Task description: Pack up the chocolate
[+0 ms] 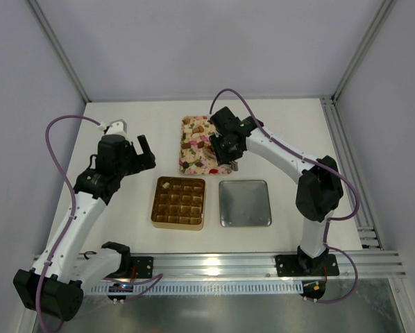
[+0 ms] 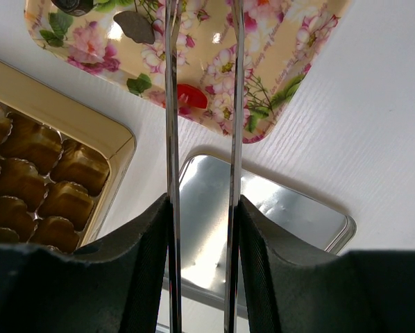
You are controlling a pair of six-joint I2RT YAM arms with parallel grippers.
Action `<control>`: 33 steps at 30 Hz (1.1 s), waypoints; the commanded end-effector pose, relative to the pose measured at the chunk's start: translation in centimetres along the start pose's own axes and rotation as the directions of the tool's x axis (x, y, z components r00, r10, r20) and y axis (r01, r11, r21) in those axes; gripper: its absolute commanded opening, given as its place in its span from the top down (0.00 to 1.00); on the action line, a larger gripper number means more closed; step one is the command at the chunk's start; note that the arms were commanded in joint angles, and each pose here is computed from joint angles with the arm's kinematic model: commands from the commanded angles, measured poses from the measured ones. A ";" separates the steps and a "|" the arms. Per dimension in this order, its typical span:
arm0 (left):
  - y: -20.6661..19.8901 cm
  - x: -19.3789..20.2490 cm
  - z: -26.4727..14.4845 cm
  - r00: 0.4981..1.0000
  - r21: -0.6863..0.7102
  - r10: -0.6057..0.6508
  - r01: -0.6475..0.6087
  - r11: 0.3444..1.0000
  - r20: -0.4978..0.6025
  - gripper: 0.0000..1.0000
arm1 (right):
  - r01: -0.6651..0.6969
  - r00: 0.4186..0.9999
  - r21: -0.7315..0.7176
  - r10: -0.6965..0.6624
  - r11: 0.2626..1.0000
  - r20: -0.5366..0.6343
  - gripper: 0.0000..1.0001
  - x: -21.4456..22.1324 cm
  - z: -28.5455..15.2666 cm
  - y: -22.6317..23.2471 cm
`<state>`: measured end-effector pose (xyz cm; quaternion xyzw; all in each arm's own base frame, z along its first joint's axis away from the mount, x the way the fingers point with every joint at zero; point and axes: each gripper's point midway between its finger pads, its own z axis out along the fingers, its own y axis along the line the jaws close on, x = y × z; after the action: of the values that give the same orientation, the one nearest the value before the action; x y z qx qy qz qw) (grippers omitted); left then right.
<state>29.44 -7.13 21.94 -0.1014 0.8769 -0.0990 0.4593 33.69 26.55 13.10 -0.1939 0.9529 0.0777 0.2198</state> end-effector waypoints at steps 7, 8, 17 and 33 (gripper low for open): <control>0.1 -0.5 -0.2 1.000 -0.004 -0.003 0.003 1.000 0.024 0.01 | 0.000 0.997 -0.025 0.002 1.000 0.075 0.57 -2.3 -1.4 0.9; 0.1 -0.6 -0.2 1.000 -0.004 -0.003 0.003 1.000 0.027 0.00 | -0.001 0.997 -0.024 0.003 1.000 0.074 0.57 -2.2 -1.3 0.8; 0.1 -0.5 -0.1 1.000 -0.006 -0.003 0.003 1.000 0.025 0.00 | 0.005 0.999 -0.020 -0.004 1.000 0.053 0.57 -2.0 -0.7 0.8; 0.1 -0.6 -0.2 1.000 -0.006 -0.001 0.001 1.000 0.026 0.01 | 0.012 0.999 -0.019 -0.012 1.000 0.033 0.57 -1.5 0.6 0.9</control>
<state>29.45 -7.12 21.94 -0.1013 0.8769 -0.0987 0.4594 34.08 27.08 12.05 -0.1965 0.9547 0.0762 0.2102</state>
